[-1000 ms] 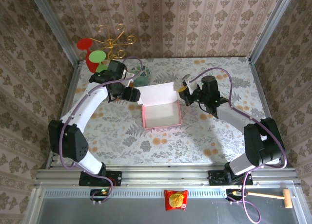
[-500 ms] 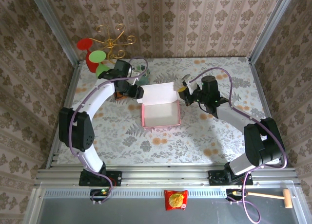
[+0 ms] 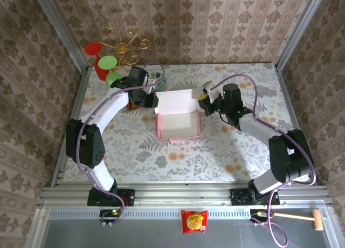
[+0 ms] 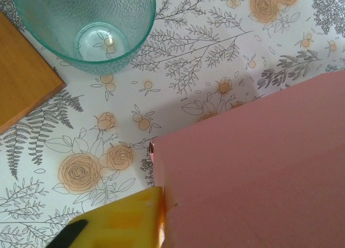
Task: Fold the paper box
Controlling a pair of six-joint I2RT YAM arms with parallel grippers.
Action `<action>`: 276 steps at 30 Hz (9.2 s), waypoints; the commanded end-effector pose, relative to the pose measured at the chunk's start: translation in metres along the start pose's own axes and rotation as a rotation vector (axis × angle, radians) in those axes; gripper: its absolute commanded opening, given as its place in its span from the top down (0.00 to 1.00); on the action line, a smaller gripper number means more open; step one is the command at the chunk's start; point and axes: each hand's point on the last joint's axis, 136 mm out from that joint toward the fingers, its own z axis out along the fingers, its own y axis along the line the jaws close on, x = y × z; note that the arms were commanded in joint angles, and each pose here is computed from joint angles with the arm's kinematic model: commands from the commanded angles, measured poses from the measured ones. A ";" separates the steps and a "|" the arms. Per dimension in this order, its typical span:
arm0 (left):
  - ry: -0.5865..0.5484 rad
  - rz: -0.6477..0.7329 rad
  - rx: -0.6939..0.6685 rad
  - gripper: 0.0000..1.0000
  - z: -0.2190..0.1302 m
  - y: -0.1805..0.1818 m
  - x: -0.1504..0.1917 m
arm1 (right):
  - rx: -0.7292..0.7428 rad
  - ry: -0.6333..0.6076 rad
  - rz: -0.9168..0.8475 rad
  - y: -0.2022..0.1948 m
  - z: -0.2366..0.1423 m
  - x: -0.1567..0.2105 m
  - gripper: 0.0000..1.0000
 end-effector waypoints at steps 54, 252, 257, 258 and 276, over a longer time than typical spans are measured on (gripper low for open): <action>-0.298 0.146 -0.134 1.00 0.020 -0.061 -0.022 | 0.432 0.262 1.467 -0.070 -0.066 -0.001 0.49; 0.170 -0.383 0.153 0.65 0.091 -0.049 0.141 | 0.432 0.616 1.044 -0.010 -0.028 0.134 0.84; 0.173 -0.374 0.134 0.69 0.094 -0.046 0.145 | 0.430 0.597 1.039 -0.011 -0.035 0.118 0.76; 0.173 -0.373 0.134 0.69 0.094 -0.046 0.145 | 0.426 0.589 1.040 -0.012 -0.035 0.114 0.74; 0.216 -0.395 0.119 0.75 0.100 -0.037 0.170 | 0.027 0.549 1.257 0.027 -0.052 0.139 0.34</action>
